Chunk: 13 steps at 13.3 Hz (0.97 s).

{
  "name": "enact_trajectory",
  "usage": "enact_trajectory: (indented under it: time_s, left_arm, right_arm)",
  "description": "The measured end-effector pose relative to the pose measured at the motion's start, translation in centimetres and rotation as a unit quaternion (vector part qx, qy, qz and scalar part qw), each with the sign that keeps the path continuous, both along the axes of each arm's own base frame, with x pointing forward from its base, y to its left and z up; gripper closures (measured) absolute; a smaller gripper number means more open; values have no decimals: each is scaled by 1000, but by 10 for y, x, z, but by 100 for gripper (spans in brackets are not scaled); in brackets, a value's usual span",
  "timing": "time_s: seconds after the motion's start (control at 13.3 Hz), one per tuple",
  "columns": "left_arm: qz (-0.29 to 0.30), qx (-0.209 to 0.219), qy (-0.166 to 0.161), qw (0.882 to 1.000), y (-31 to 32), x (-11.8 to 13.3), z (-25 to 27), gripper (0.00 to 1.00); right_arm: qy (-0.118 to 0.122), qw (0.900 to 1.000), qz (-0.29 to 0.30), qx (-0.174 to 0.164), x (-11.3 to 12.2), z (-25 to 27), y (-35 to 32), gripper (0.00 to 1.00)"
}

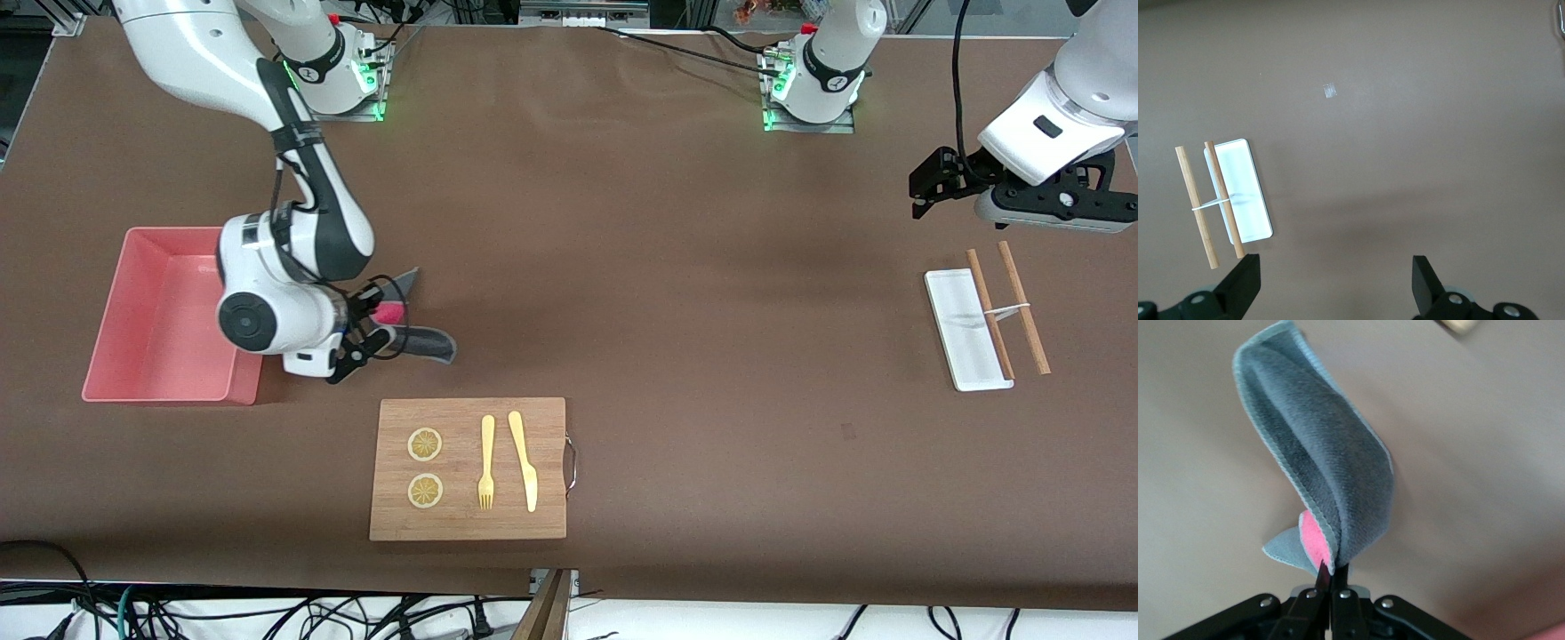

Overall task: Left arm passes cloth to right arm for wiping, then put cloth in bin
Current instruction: 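Wipe the cloth back and forth over the table with the right gripper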

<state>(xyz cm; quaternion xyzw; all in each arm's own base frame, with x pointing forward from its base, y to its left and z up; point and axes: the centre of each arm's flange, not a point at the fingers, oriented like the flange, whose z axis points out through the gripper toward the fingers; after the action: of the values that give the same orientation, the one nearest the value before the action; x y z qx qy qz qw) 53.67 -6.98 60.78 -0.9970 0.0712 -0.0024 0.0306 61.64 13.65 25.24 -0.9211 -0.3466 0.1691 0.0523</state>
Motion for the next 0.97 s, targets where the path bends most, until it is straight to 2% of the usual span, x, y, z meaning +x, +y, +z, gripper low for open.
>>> enact_trajectory:
  time_s: [0.3, 0.45, 0.6, 0.75, 0.97]
  left_arm:
    - [0, 0, 0, 1000, 0, 0, 0, 0]
    - [0, 0, 0, 1000, 0, 0, 0, 0]
    - [0, 0, 0, 1000, 0, 0, 0, 0]
    - [0, 0, 0, 1000, 0, 0, 0, 0]
    - [0, 0, 0, 1000, 0, 0, 0, 0]
  right_arm:
    - [-25, 997, 63, -38, 14, 33, -49, 98]
    - [-40, 994, 88, -52, 19, 58, -48, 98]
    - [-41, 993, 91, -54, 18, 69, -36, 98]
    - [-33, 996, 59, -54, 9, 58, -3, 98]
    - [-19, 999, -17, -41, -17, 25, 91, 98]
